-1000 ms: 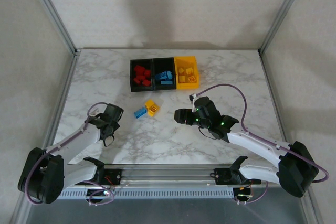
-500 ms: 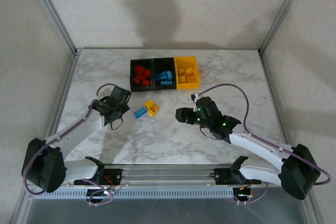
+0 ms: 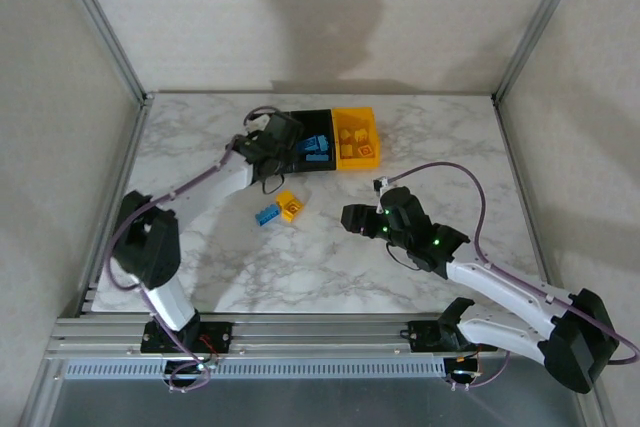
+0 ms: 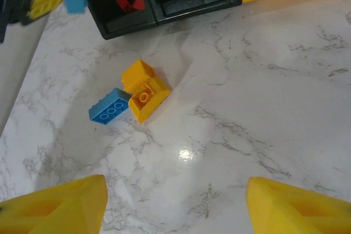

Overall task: Sort the legos into containers by color
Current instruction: Place the lego in the container.

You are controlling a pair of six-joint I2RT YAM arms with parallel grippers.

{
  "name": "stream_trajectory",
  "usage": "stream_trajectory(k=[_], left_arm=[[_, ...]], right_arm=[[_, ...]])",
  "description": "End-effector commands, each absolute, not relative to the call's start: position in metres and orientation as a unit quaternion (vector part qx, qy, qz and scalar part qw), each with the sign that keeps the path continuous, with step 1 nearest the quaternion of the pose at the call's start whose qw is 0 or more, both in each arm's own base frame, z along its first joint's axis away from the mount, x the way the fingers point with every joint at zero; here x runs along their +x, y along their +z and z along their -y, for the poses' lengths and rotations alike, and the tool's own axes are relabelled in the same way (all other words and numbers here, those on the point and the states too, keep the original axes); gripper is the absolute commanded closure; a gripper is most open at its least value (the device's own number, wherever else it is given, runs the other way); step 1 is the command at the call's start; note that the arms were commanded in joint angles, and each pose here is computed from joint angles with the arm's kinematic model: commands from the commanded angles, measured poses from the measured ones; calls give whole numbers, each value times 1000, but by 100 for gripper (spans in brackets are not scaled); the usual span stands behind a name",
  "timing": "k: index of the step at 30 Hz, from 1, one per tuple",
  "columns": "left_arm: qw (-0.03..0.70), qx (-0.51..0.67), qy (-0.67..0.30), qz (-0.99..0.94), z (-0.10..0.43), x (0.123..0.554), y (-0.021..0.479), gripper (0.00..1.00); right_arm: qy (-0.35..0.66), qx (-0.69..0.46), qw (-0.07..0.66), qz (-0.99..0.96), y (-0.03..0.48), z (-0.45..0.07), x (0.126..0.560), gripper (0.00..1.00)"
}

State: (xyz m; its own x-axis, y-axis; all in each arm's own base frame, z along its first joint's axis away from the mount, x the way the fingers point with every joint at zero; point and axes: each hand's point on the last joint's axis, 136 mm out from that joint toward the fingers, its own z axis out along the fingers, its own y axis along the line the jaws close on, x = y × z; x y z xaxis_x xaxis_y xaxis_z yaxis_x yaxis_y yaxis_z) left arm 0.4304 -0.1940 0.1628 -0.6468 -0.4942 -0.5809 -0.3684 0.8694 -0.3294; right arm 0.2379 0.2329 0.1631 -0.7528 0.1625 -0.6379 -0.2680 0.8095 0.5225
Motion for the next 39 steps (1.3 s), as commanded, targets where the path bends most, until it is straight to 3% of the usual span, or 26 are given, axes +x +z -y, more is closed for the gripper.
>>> stream_trajectory(k=[1,10,21,26,32,39], left_arm=[[353,-208,-86,-908,214,459,167,87],[348,-185,-70,-916,248,529,146,87],[331,-183,-67,-923,255,554,113,79],[337,-179,-71,-922,255,553,125,57],[360,-168,-105,-912,261,533,165,49],[360,-139,-144,-911,250,468,194,41]], right_arm=[[294,-17,351,-889,159,-225,235,33],[280,-9,351,-894,158,-218,234,33],[267,-7,351,-897,159,-215,239,32],[268,-12,348,-898,159,-219,242,32],[274,-13,350,-896,164,-223,244,32],[279,-17,352,-893,168,-226,245,31]])
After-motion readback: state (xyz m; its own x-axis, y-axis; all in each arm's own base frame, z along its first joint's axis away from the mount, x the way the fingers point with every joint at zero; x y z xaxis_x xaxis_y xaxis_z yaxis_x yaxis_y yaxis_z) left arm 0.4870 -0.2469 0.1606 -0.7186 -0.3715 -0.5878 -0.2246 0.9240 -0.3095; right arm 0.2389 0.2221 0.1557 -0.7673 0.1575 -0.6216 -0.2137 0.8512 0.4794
